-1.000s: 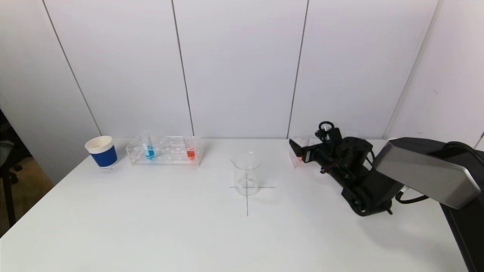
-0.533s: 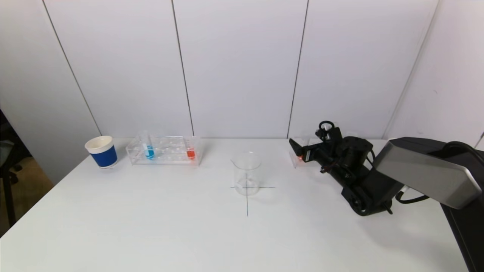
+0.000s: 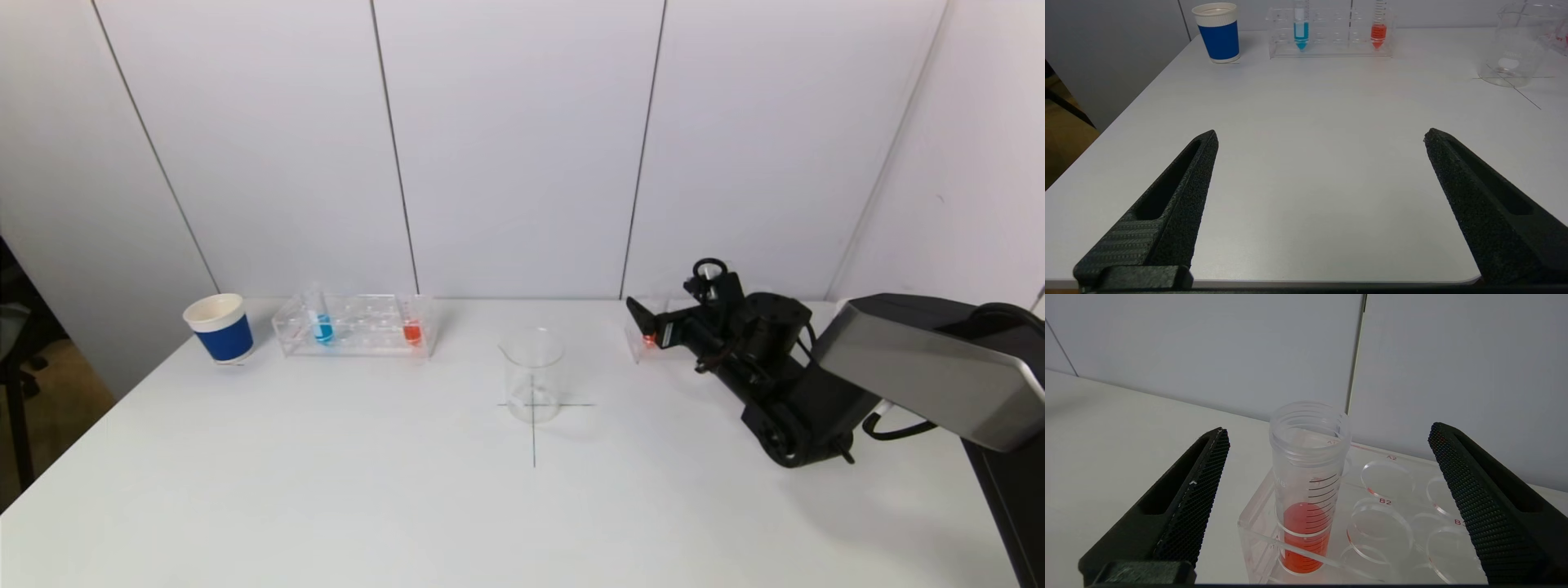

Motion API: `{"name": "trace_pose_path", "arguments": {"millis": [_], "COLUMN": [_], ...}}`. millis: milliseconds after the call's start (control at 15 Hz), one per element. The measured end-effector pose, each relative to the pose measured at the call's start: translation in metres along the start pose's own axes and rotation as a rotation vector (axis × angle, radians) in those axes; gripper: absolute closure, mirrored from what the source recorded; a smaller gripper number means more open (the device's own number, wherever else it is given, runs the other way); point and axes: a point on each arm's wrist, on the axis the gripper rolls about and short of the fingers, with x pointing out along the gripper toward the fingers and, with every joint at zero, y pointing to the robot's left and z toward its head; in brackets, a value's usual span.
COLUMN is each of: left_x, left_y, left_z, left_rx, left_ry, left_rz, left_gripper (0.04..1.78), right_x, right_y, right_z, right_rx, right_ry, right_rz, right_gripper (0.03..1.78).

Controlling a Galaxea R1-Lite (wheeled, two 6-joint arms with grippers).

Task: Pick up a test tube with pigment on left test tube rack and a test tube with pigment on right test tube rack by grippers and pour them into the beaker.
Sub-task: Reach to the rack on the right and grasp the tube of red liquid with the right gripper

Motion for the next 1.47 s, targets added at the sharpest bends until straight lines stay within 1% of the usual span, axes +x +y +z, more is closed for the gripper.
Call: {"name": "trace_pose_path", "arguments": {"millis": [400,867,1000,1467], "left_x": [0.000,0.000,0.000,0.000], "left_y": [0.000,0.000,0.000,0.000], "left_z": [0.000,0.000,0.000,0.000], "left_rx": [0.000,0.000,0.000,0.000], "left_ry": [0.000,0.000,0.000,0.000], "left_rz": [0.000,0.000,0.000,0.000], "left_gripper": [0.06,0.06,0.06,0.06], "right_x": [-0.001,0.001,0.002,0.002], "right_y": [0.000,0.012,0.014,0.014], "right_z": [0.002,-0.001,-0.002,-0.004], "right_rx": [-0.004,-0.003,-0.003,-0.004], "right_ry": [-0.003,-0.001,-0.001,0.003], "right_rz": [-0.001,0.025,0.023,0.019], "right_gripper": [0.04,0.04,0.04,0.04]}}
